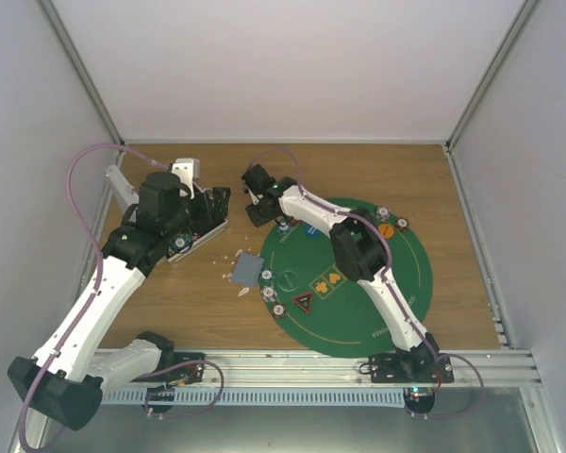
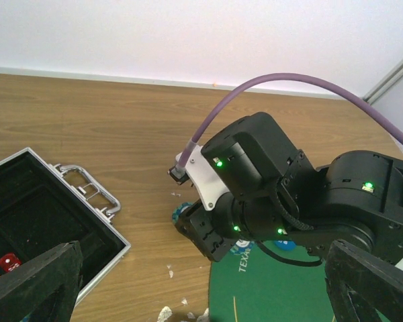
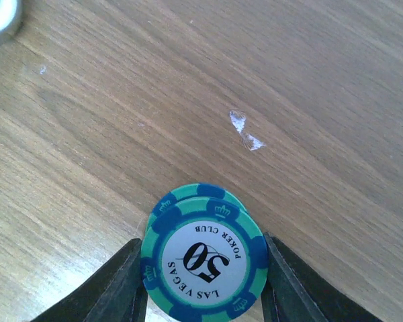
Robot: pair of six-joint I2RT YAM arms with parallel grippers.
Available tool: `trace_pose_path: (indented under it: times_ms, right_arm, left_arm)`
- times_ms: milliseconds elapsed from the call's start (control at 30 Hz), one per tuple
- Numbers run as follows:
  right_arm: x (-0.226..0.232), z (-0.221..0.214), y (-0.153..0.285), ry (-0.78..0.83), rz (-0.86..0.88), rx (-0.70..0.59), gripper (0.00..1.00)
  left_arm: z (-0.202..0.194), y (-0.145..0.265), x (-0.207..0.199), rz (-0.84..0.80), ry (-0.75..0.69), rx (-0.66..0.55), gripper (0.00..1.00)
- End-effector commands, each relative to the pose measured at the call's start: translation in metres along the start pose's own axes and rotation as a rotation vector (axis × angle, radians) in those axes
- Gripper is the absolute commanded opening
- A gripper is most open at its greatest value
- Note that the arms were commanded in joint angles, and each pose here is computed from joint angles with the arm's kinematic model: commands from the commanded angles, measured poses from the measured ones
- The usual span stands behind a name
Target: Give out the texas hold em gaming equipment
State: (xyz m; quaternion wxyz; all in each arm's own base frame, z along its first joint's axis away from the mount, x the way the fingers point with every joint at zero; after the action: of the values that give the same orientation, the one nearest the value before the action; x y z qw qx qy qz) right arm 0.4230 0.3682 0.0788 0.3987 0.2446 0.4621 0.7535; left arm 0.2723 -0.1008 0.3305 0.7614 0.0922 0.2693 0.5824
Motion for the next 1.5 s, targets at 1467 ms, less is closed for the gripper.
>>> trace_pose_path:
  times_ms: [1467]
  right_arm:
    - [-0.209, -0.165, 0.174, -0.614, -0.291, -0.091, 0.33]
  left_arm:
    - [0.010, 0.006, -0.003, -0.028, 0.032, -0.064, 0.99]
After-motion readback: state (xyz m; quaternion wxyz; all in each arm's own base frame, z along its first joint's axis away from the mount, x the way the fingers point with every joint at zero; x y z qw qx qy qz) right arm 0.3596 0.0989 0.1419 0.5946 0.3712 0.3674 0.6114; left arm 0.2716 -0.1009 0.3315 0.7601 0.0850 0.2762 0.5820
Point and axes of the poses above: each gripper's point midway between its finger pads, its own y axis back along the fingers, its own x axis along the line the jaws close on, z = x × y, the point moved 6 cm from there along y, back along the fingers, and after that the axes turned 1 degree about y, right-handed, at the moved point
